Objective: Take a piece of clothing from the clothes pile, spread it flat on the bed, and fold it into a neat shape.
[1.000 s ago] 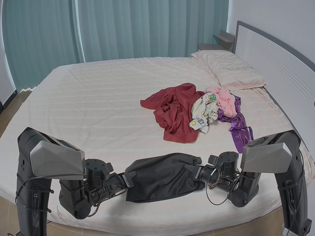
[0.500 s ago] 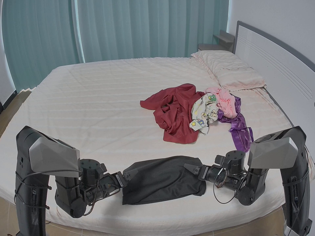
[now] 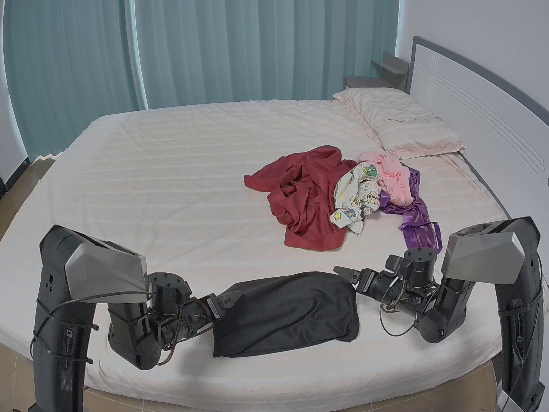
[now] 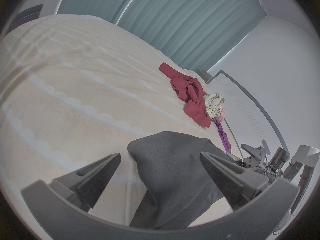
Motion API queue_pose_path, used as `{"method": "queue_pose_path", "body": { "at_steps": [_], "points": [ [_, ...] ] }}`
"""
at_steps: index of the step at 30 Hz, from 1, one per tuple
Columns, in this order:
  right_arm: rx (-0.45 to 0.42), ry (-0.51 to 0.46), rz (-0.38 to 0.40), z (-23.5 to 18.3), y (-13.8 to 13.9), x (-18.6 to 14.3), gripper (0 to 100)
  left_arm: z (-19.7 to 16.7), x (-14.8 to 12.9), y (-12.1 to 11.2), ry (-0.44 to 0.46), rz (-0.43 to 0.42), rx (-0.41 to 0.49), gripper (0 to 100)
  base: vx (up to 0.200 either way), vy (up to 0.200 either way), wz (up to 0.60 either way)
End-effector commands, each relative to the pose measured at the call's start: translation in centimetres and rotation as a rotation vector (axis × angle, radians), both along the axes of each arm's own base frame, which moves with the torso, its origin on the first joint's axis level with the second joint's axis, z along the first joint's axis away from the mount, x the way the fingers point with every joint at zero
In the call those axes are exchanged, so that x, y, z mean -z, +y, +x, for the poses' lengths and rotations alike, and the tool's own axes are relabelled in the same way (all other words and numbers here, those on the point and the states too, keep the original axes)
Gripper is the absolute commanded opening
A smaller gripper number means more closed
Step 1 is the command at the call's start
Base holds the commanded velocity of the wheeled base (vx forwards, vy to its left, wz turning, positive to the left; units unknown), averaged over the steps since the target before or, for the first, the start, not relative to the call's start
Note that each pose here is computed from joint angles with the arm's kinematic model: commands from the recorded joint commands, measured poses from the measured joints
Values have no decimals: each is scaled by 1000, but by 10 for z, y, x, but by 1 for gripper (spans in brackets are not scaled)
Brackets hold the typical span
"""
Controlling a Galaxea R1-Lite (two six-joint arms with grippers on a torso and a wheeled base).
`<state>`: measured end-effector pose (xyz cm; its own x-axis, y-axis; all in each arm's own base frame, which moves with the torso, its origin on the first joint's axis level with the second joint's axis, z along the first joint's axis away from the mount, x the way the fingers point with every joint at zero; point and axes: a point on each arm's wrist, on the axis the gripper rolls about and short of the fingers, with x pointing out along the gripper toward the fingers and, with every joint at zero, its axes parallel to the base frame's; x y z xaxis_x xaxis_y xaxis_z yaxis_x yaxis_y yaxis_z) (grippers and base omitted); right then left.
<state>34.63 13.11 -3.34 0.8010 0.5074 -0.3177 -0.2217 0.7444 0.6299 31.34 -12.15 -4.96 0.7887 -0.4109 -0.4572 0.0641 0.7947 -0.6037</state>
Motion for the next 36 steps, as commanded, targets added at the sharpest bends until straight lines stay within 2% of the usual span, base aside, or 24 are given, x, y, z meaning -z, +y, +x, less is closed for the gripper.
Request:
{"method": "queue_pose_path", "body": {
  "at_steps": [1,6,7,13,17,25,26,31,36],
  "points": [
    [7,6,2,3,-1,2,100,9,6,-5,-2,0,-1,100,0,0,0],
    [0,7,11,4,-1,2,100,11,6,-5,19,1,-6,100,0,0,0],
    [-4,19,24,4,0,3,100,13,5,-5,12,-7,-12,0,0,0,0],
    [-19,93,43,15,5,3,100,20,2,-7,-24,-1,-77,0,0,0,0],
    [-13,209,17,30,14,11,100,20,0,-7,-33,-4,-83,0,0,0,0],
    [11,236,67,46,39,13,100,19,-2,-7,-56,-23,-87,0,0,0,0],
    [16,239,67,47,40,13,0,19,-2,-7,-56,-23,-87,0,0,0,0],
    [20,249,67,51,41,13,0,19,-1,-7,-54,-22,-89,0,0,0,0],
    [69,234,56,55,39,15,0,19,1,-3,-47,-17,-101,0,0,0,0]
  ]
}}
